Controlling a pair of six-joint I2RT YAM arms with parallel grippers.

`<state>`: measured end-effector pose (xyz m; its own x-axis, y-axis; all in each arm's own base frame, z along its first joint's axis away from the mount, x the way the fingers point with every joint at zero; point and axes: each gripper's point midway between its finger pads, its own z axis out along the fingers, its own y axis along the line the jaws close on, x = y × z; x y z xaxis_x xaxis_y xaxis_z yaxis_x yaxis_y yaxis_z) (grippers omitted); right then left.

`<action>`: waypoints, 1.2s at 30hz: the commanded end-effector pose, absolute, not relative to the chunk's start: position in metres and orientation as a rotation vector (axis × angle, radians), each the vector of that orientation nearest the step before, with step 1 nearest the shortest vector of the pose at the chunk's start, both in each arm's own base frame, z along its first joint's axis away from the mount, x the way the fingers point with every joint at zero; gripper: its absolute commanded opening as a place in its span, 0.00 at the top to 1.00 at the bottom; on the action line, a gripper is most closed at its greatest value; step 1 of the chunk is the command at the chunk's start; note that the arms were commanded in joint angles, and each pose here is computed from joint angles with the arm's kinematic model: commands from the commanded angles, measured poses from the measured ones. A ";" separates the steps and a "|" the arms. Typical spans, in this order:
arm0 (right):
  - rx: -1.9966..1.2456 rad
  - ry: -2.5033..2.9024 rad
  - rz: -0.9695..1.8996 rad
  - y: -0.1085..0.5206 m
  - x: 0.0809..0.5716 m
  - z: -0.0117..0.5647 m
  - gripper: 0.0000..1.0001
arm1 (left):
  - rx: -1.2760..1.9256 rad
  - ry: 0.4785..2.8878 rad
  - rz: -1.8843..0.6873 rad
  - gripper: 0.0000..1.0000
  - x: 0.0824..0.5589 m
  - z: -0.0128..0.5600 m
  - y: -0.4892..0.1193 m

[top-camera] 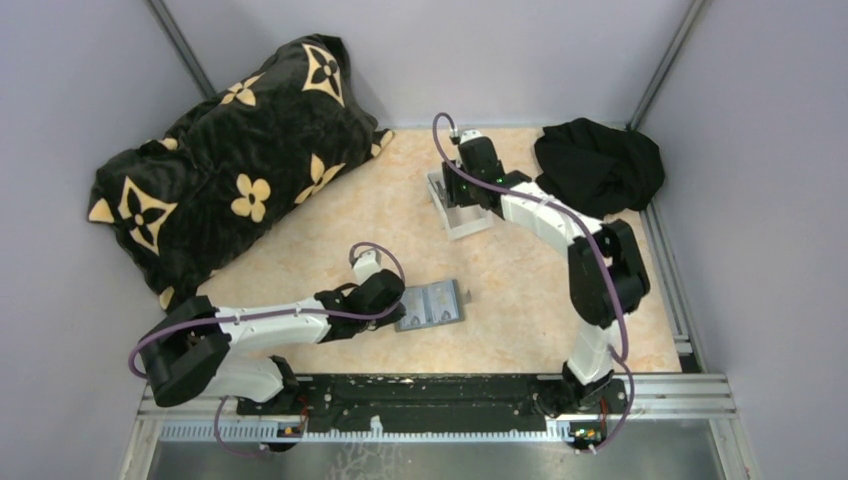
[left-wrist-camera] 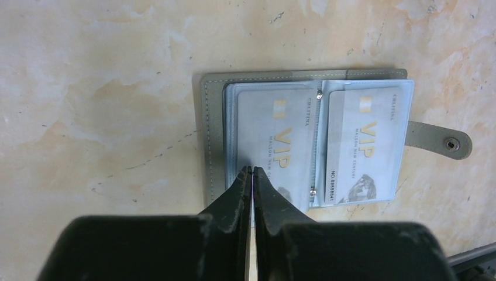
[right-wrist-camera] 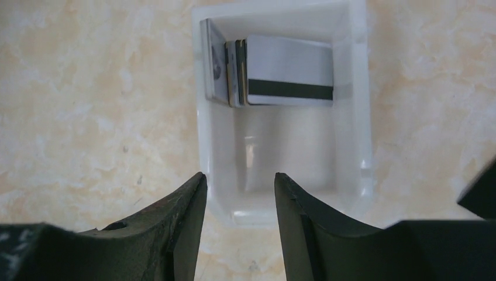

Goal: Put the credit cards into the card holder
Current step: Pick up the credit card from the storage box.

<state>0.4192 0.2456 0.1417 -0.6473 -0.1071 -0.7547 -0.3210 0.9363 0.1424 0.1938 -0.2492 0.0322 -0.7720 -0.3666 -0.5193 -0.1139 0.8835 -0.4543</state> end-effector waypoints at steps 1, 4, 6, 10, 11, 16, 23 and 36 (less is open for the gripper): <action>-0.304 2.216 0.389 0.252 0.455 0.157 0.53 | -0.298 2.406 -0.489 0.92 0.199 0.039 -0.246; -0.292 2.221 0.395 0.251 0.470 0.153 0.53 | -0.286 2.403 -0.489 0.92 0.199 0.040 -0.246; -0.292 2.226 0.402 0.252 0.478 0.148 0.53 | -0.283 2.402 -0.487 0.92 0.200 0.041 -0.247; -0.302 2.236 0.415 0.256 0.486 0.143 0.53 | -0.281 2.405 -0.481 0.92 0.200 0.039 -0.246; -0.305 2.239 0.421 0.257 0.488 0.142 0.53 | -0.281 2.405 -0.481 0.92 0.201 0.039 -0.247; -0.307 2.260 0.437 0.260 0.495 0.131 0.53 | -0.275 2.403 -0.478 0.92 0.202 0.040 -0.248; -0.303 2.281 0.453 0.261 0.505 0.119 0.52 | -0.282 2.395 -0.476 0.92 0.204 0.042 -0.247; -0.294 2.342 0.515 0.262 0.516 0.095 0.53 | -0.287 2.408 -0.468 0.92 0.206 0.038 -0.246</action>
